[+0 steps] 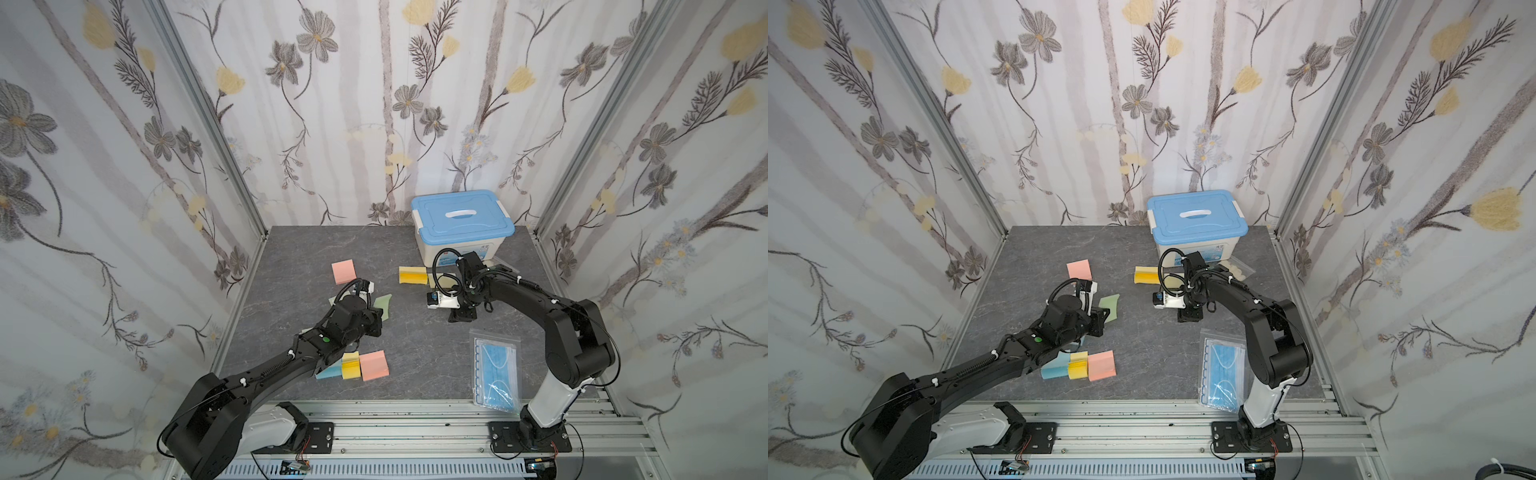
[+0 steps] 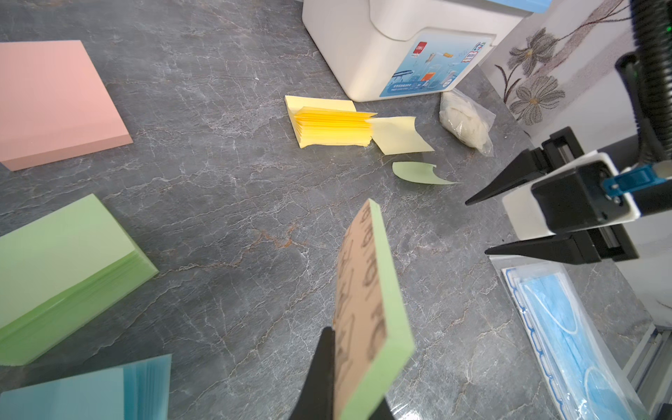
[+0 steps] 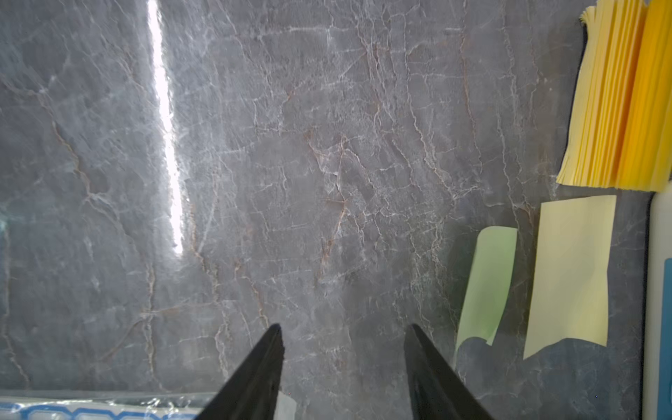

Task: Tear off pages from different memo pads
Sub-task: Place the paper at the center of the board, then place the memo pad at the center of the board.

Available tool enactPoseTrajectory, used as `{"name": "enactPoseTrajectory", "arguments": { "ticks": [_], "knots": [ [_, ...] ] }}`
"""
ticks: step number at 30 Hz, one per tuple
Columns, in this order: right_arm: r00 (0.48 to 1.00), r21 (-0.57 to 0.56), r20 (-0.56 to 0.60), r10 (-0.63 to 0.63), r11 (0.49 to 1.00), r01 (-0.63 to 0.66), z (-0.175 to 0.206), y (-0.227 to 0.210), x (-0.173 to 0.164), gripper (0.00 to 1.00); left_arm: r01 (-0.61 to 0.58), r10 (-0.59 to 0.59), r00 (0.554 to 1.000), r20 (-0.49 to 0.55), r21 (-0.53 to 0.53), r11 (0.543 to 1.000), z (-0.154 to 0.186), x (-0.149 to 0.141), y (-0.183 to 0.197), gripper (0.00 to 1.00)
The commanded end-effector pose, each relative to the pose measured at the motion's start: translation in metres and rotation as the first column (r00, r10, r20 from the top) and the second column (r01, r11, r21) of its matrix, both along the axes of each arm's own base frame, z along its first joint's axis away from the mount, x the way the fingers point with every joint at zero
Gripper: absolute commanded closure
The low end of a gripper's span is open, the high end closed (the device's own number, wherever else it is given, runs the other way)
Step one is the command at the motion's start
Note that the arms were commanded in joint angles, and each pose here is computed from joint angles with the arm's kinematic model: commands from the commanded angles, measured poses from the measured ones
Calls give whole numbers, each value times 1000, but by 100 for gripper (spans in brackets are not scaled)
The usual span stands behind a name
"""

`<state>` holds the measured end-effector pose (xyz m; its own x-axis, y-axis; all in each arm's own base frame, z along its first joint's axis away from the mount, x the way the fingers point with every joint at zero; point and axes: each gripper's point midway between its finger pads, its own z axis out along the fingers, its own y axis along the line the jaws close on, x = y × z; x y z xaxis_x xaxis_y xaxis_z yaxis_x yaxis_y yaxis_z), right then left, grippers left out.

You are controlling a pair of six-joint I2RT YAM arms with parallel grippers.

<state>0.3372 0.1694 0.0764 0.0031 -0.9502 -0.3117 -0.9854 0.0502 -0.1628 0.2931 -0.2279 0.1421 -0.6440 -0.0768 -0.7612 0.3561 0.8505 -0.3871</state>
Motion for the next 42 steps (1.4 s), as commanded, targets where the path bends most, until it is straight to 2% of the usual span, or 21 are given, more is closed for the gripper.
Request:
{"name": "enactPoseTrajectory", "arguments": {
  "ticks": [1, 2, 3, 5, 7, 8, 10, 12, 14, 16, 19, 24, 28, 31, 34, 37, 39, 42],
  "knots": [
    [990, 128, 31, -141, 982, 136, 37, 12, 4, 37, -5, 5, 1000, 0, -38, 999, 6, 1, -4, 95],
    [979, 173, 56, -194, 968, 181, 49, 15, 7, 30, -8, 8, 1000, -11, -47, 999, 6, 3, -5, 95],
    [958, 231, 106, -265, 944, 235, 71, 15, 11, 28, -6, 5, 1000, -29, -54, 999, 5, 4, -9, 95],
    [902, 323, 171, -396, 888, 329, 100, 12, 16, 29, 17, -22, 997, -79, -63, 998, 3, 7, -20, 97],
    [825, 431, 204, -528, 805, 408, 127, 7, 14, 28, 38, -46, 990, -137, -65, 997, -2, 11, -32, 98],
    [768, 490, 198, -609, 740, 460, 137, 1, 13, 28, 44, -54, 986, -160, -65, 997, -4, 14, -38, 99],
    [643, 619, 150, -751, 579, 531, 161, -14, 7, 27, 39, -50, 979, -199, -62, 997, -10, 22, -47, 99],
    [503, 679, 53, -862, 401, 615, 150, -38, -4, 26, 39, -53, 968, -246, -60, 997, -19, 32, -58, 100],
    [439, 730, -17, -899, 289, 620, 149, -50, -17, 25, 43, -60, 953, -298, -63, 997, -28, 41, -71, 100],
    [410, 749, -64, -910, 228, 622, 142, -56, -26, 22, 45, -65, 931, -358, -63, 997, -40, 49, -84, 100],
    [392, 757, -98, -915, 187, 626, 135, -61, -36, 19, 51, -75, 903, -424, -67, 996, -57, 61, -102, 100],
    [412, 723, -116, -904, 208, 659, 110, -58, -43, 18, 46, -74, 870, -487, -71, 996, -77, 83, -126, 99],
    [432, 715, -158, -888, 199, 670, 102, -53, -50, 17, 36, -51, 849, -526, -40, 999, -92, 91, -132, 98],
    [451, 730, -182, -874, 188, 657, 105, -49, -52, 17, 33, -45, 850, -525, -32, 999, -91, 102, -138, 97],
    [446, 735, -199, -873, 168, 656, 103, -49, -52, 18, 28, -33, 850, -526, -18, 999, -95, 108, -142, 94],
    [453, 734, -218, -865, 160, 660, 101, -46, -53, 18, 14, -2, 855, -519, 19, 1000, -97, 115, -138, 85],
    [459, 735, -231, -858, 155, 660, 103, -44, -54, 17, 2, 30, 862, -506, 63, 998, -98, 119, -133, 72],
    [453, 738, -230, -862, 149, 658, 104, -46, -55, 17, -17, 85, 875, -476, 144, 989, -96, 126, -121, 60]
  ]
}}
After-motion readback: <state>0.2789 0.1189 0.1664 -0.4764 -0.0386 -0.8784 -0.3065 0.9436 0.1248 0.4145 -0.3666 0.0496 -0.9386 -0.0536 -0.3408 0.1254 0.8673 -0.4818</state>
